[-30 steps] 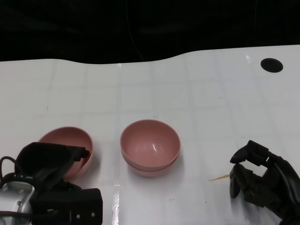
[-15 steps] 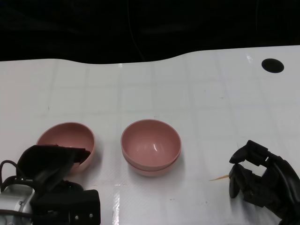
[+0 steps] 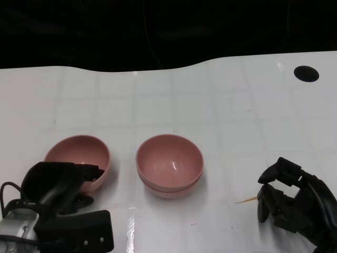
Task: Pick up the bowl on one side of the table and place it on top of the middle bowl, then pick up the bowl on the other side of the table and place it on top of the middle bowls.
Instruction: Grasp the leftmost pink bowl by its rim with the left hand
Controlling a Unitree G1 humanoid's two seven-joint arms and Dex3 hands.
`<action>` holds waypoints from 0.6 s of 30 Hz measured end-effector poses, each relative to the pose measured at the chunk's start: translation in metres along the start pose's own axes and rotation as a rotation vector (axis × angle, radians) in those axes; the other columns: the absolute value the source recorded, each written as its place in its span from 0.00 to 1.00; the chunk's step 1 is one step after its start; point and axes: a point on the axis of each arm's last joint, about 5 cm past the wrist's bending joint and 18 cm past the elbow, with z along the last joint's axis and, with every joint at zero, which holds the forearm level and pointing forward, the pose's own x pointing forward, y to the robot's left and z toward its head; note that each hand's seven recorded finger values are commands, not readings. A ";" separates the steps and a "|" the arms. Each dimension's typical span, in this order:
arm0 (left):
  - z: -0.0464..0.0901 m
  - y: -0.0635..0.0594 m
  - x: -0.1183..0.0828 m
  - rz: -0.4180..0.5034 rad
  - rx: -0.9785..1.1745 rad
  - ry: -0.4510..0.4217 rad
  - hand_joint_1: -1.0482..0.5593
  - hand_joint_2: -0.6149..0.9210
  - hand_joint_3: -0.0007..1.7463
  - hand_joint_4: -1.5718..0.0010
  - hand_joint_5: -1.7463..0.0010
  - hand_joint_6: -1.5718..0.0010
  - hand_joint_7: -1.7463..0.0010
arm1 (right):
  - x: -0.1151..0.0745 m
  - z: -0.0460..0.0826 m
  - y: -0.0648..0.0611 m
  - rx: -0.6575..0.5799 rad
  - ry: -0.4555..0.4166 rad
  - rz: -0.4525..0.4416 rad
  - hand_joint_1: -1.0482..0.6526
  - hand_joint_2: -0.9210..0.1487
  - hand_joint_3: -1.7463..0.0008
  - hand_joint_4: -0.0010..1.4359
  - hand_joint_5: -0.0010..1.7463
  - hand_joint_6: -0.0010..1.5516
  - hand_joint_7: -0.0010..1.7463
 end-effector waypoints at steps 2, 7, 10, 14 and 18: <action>0.000 0.001 0.000 0.016 -0.035 0.005 0.62 1.00 0.12 0.52 0.19 0.17 0.95 | 0.000 0.000 0.000 0.000 0.000 0.000 0.52 0.33 0.42 0.60 1.00 0.50 0.86; 0.001 0.001 0.001 0.035 -0.078 0.011 0.62 1.00 0.15 0.56 0.00 0.60 0.06 | 0.000 0.000 0.000 0.000 0.001 -0.001 0.52 0.33 0.42 0.60 1.00 0.50 0.87; 0.002 0.000 0.001 0.034 -0.084 0.006 0.62 1.00 0.15 0.56 0.00 0.65 0.01 | 0.000 0.000 0.000 0.000 0.001 -0.001 0.52 0.33 0.42 0.60 1.00 0.50 0.87; 0.003 -0.001 0.000 0.036 -0.097 -0.001 0.61 1.00 0.18 0.57 0.00 0.66 0.00 | 0.000 0.000 0.000 -0.001 0.001 0.005 0.52 0.33 0.42 0.60 1.00 0.50 0.87; 0.005 -0.001 -0.003 0.037 -0.113 -0.005 0.61 1.00 0.20 0.57 0.00 0.66 0.00 | 0.000 0.000 0.000 -0.001 0.001 0.004 0.52 0.33 0.42 0.60 1.00 0.50 0.87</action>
